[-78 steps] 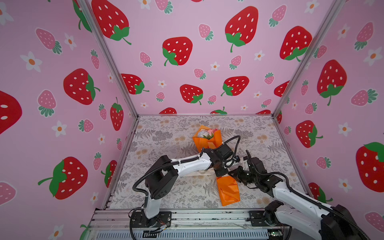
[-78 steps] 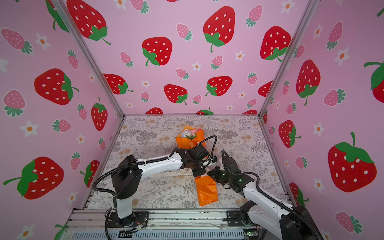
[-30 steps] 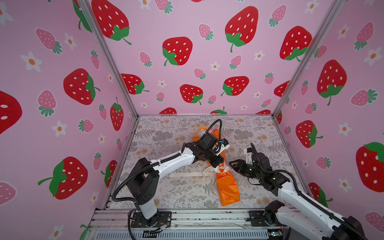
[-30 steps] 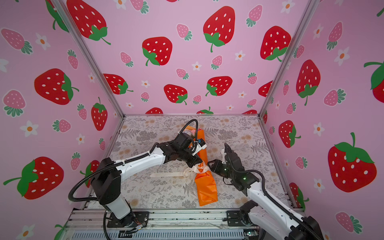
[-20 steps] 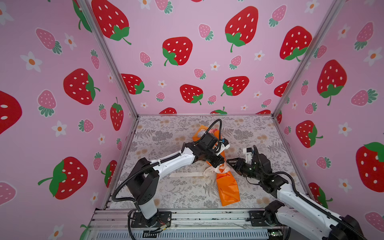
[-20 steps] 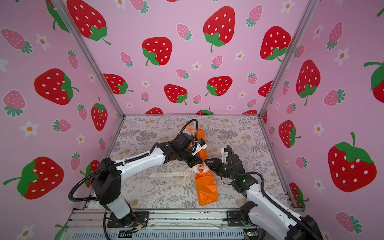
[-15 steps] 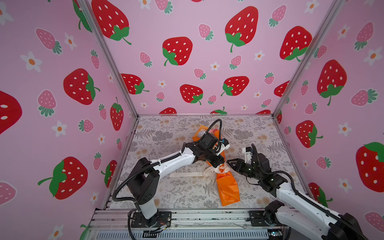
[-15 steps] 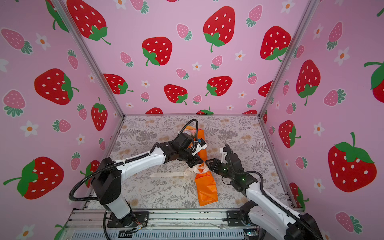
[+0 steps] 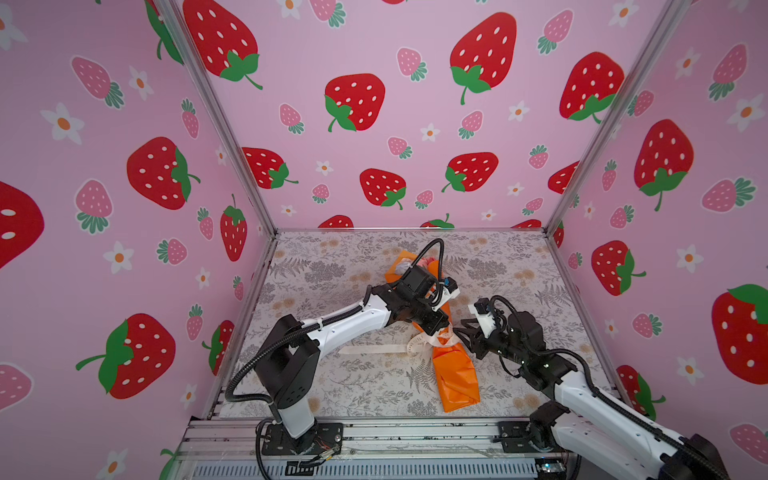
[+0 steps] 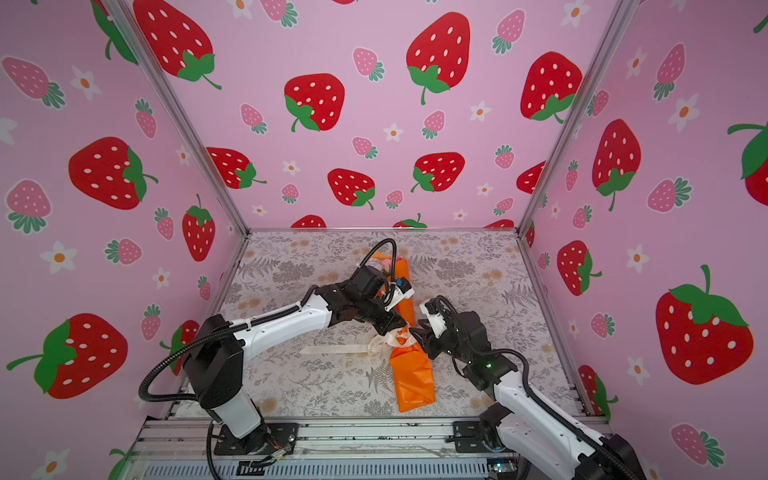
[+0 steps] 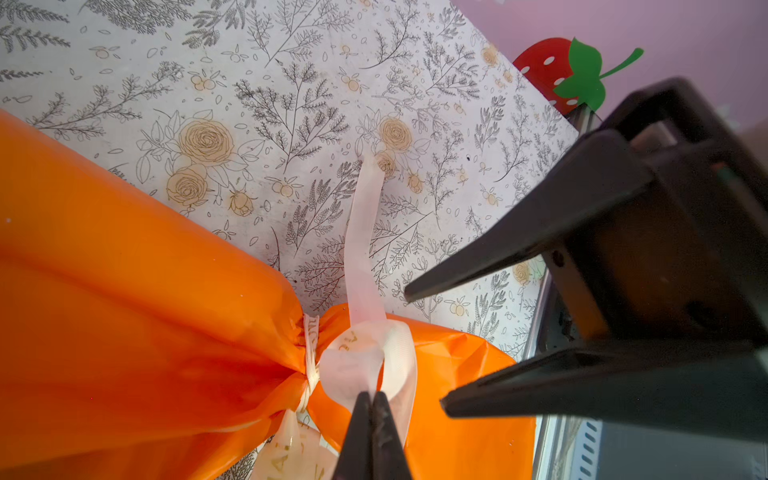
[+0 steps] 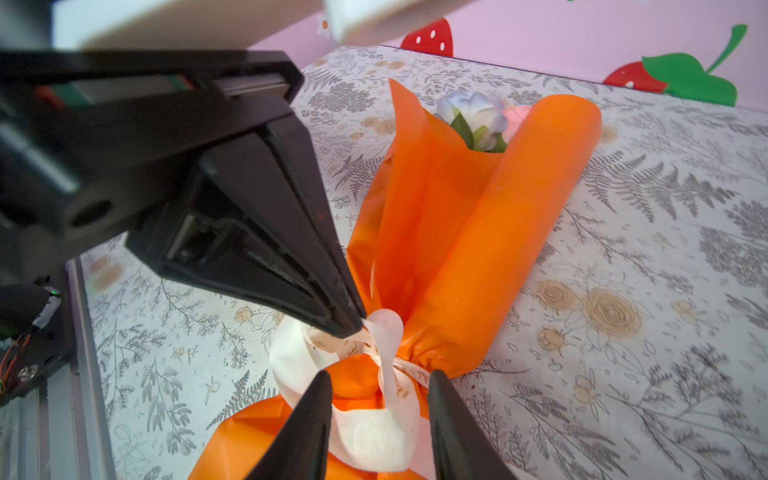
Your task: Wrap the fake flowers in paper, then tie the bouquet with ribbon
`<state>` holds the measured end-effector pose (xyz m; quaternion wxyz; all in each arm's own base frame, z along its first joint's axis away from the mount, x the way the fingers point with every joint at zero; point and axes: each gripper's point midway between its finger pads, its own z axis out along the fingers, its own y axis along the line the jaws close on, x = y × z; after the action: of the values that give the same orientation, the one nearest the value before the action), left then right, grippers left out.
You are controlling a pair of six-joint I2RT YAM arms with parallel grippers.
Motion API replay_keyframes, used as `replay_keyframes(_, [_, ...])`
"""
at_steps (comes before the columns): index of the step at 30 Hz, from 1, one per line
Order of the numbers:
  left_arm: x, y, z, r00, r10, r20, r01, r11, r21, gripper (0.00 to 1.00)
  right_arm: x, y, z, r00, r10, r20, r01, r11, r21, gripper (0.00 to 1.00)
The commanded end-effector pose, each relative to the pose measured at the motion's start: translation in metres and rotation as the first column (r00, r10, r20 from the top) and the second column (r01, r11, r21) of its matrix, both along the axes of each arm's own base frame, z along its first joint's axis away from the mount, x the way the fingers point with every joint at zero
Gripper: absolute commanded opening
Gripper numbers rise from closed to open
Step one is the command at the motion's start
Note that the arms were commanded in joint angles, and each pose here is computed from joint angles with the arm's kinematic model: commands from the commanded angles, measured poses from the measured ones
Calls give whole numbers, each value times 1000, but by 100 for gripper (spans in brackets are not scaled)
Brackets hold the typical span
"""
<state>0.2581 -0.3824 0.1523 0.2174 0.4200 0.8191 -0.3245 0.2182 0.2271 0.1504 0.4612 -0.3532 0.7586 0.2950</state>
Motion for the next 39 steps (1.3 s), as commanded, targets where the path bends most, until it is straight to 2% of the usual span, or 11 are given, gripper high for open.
replay_keyframes(1, [3,-7,9,1000,-13,8,14,999,-30,0,4,8,2,990,92,107,-83,993,-78,44])
replay_keyframes(10, [2,-8,9,1000,-25,2,25,999,-30,0,21,12,-11,987,95,130,-74,985,-157,46])
replay_keyframes(20, [2,-11,8,1000,-29,-8,29,999,-34,0,17,30,-2,975,168,146,-158,985,-74,42])
replay_keyframes(26, [1,-12,10,999,-37,-9,37,998,-42,0,20,33,-7,974,173,145,-161,983,-89,39])
replay_keyframes(32, [0,-12,9,999,-40,-15,40,998,-40,0,25,30,-10,976,150,158,-133,985,-110,16])
replay_keyframes(36, [5,-7,12,1000,3,7,-3,999,-40,20,32,22,-9,986,74,152,-58,993,-104,2])
replay_keyframes(39, [6,1,19,999,39,33,-37,998,-45,34,33,17,-11,989,39,145,-25,995,-94,0])
